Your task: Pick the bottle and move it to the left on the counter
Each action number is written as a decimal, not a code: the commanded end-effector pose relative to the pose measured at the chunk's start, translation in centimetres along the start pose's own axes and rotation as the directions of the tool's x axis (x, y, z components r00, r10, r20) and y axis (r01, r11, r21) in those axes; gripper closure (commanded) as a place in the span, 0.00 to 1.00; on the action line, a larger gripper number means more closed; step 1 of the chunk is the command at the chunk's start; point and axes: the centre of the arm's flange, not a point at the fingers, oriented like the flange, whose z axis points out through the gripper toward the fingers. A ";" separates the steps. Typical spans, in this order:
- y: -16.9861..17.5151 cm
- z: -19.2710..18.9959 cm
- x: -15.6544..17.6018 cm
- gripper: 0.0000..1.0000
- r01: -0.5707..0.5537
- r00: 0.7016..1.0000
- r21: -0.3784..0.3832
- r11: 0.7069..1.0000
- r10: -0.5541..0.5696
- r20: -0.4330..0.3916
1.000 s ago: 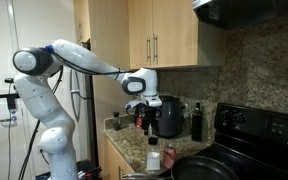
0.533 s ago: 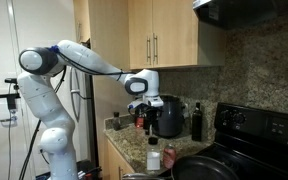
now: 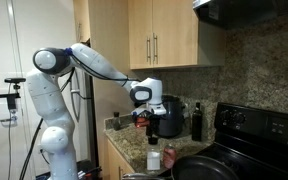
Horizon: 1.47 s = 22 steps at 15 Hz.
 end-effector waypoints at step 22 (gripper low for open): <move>3.4 1.1 -5.4 0.00 -0.597 0.772 -0.118 0.793 0.529 -0.352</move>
